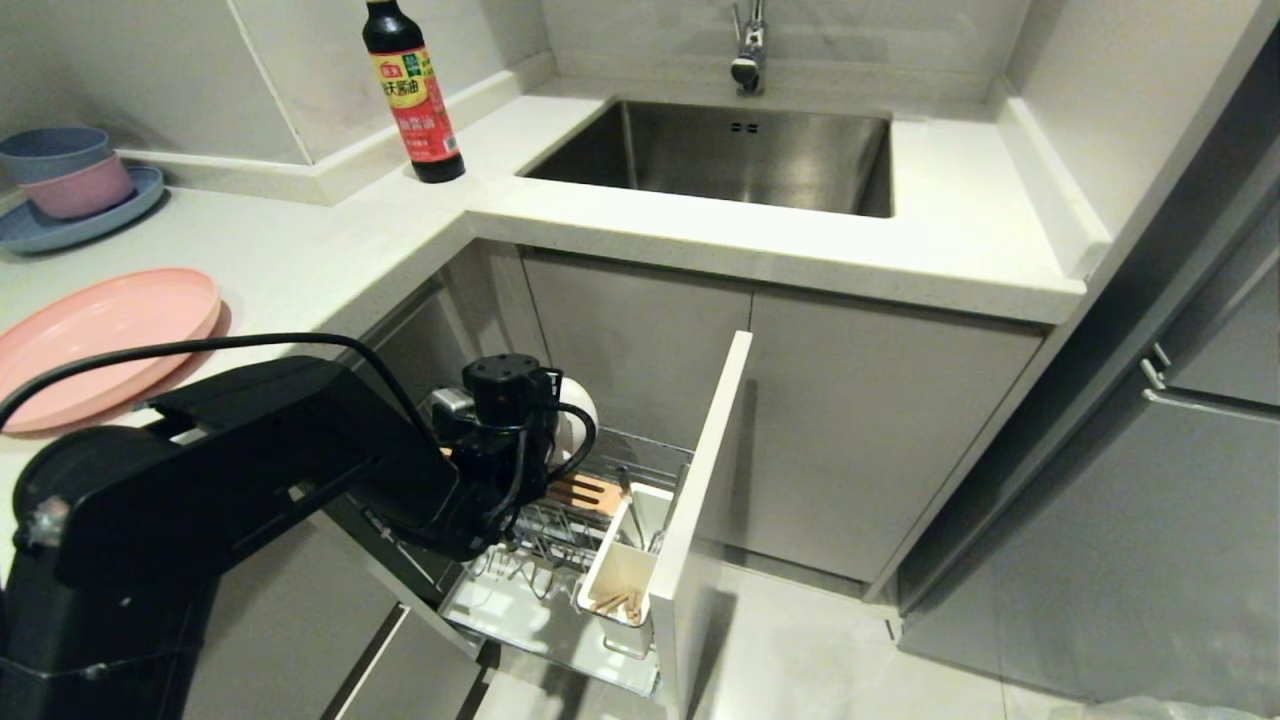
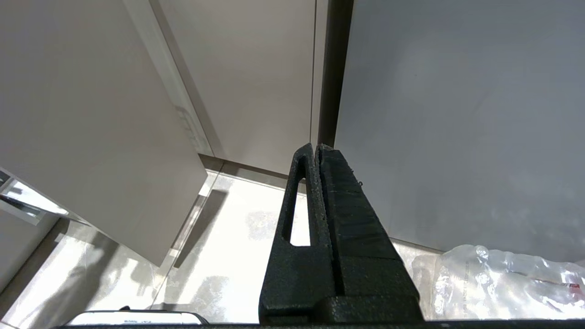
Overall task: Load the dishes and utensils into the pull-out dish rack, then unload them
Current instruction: Pick up the bowl and place it in the cupboard
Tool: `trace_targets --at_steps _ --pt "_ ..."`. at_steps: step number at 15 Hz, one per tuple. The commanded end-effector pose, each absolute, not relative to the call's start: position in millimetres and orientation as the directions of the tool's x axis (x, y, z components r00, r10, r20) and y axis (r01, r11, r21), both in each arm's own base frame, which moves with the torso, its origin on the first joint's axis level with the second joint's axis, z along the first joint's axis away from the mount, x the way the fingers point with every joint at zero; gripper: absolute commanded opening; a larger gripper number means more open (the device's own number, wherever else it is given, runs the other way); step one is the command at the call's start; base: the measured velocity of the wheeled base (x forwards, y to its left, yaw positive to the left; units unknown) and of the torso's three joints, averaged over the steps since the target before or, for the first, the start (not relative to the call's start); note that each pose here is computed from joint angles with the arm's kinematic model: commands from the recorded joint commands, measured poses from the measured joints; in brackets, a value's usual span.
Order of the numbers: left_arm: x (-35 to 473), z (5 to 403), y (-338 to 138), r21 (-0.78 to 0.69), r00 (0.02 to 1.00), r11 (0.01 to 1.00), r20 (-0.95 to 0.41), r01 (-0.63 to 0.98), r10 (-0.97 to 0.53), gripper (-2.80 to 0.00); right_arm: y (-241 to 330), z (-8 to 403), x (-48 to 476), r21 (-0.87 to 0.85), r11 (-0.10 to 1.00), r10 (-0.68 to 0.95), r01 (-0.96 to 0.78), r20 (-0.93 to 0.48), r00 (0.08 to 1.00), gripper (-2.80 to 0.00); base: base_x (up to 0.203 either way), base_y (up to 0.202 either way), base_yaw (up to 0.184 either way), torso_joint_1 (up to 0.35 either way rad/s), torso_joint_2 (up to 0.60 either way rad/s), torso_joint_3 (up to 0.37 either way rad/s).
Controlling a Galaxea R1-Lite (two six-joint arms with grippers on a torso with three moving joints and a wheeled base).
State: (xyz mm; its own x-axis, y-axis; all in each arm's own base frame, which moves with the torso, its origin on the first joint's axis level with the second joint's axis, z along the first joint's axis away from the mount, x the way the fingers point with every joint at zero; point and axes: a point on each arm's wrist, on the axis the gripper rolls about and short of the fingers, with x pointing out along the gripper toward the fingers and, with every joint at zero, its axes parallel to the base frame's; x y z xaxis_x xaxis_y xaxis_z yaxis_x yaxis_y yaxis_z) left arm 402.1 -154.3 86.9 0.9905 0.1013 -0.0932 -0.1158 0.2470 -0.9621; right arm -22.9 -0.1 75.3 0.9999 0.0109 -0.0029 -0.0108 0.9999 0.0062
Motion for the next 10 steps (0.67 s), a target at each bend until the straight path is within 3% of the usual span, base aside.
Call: trace_targets --at_steps 1,10 --pt "401.1 90.9 -153.9 -0.969 0.992 0.229 -0.068 -0.09 0.104 -2.8 -0.1 75.4 -23.0 0.006 1.0 0.012 -0.012 -0.001 1.0 -2.8 0.0 0.0 0.0 0.0 0.0 0.0" --pt "403.4 78.1 -154.8 -0.978 0.991 0.18 -0.084 -0.101 0.104 -2.8 -0.1 75.1 -22.9 0.006 1.0 0.012 -0.012 -0.003 1.0 -2.8 0.0 0.0 0.0 0.0 0.0 0.0"
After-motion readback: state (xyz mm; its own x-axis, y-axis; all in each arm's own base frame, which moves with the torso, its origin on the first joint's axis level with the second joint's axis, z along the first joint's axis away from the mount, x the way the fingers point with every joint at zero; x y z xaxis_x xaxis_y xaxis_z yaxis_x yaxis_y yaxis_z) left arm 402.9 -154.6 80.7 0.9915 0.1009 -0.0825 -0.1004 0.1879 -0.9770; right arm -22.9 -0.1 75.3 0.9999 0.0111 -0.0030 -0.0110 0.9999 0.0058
